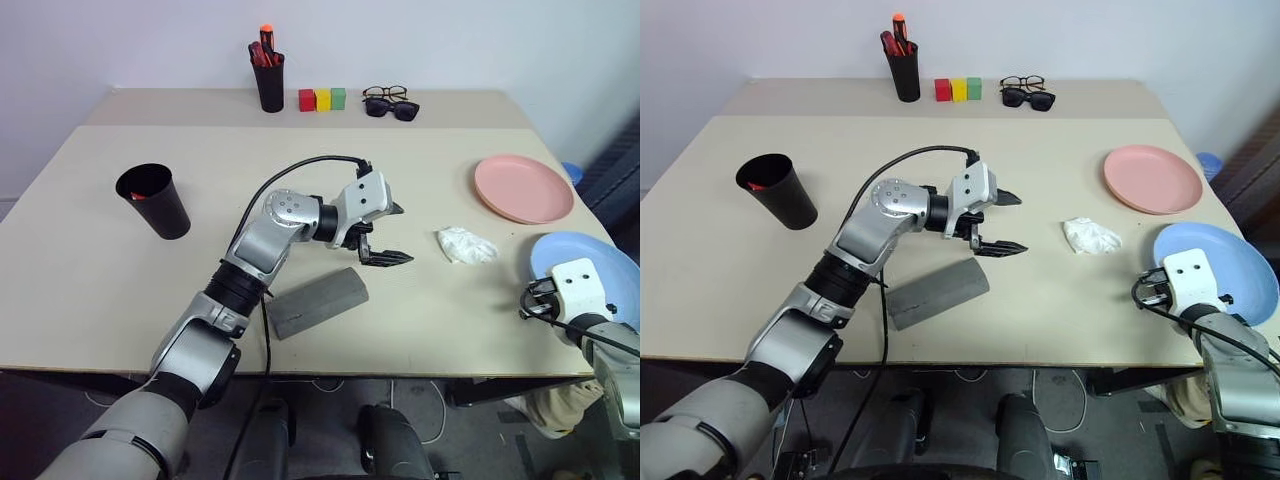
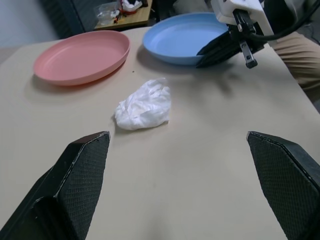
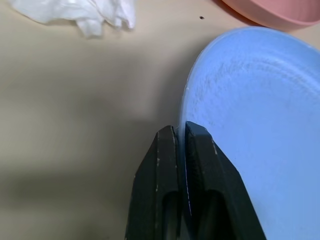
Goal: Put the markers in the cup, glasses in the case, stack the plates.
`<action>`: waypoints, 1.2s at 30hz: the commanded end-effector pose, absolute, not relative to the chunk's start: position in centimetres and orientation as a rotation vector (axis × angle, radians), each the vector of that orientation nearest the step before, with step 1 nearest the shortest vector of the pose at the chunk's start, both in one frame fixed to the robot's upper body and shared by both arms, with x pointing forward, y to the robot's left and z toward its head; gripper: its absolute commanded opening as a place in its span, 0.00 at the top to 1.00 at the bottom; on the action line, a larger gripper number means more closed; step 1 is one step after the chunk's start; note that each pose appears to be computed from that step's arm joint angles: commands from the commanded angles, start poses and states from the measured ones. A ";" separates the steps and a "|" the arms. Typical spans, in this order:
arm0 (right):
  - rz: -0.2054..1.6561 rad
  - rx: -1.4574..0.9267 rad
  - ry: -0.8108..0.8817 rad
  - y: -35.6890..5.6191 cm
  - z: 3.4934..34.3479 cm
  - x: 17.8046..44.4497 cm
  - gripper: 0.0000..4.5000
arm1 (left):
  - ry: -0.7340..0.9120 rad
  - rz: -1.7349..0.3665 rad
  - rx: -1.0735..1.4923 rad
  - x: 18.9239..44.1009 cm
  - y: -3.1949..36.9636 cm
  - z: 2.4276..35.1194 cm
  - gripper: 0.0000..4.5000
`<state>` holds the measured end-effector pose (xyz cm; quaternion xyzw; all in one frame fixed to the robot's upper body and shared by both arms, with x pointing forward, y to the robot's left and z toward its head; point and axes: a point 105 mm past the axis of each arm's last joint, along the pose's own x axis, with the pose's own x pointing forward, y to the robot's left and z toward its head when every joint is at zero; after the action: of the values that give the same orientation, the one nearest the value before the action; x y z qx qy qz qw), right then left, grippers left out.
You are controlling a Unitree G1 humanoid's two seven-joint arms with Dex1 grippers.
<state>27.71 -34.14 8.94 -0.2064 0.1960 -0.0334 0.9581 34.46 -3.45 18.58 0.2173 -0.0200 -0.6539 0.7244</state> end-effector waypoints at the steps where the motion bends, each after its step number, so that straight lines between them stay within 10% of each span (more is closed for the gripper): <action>1: -0.125 -0.448 0.378 -35.3 9.9 27.5 0.99 | -0.090 -1.445 0.481 34.1 -3.4 19.5 0.00; 12: -0.148 -0.615 0.018 -33.5 19.9 33.6 0.99 | -0.067 -1.427 0.454 33.8 -3.2 18.6 0.00; 27: 0.005 -0.680 0.039 -31.7 20.8 44.1 0.99 | -0.080 -1.284 0.244 32.8 -3.1 19.8 0.00; 36: 0.037 -0.599 0.026 -30.6 20.7 44.7 0.10 | -0.053 -1.220 0.234 33.0 -2.1 19.5 0.00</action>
<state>44.30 -30.75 17.45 -0.3111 0.0637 0.0257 0.9479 33.26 -2.20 18.42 0.1149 -0.0019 -0.5723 0.8120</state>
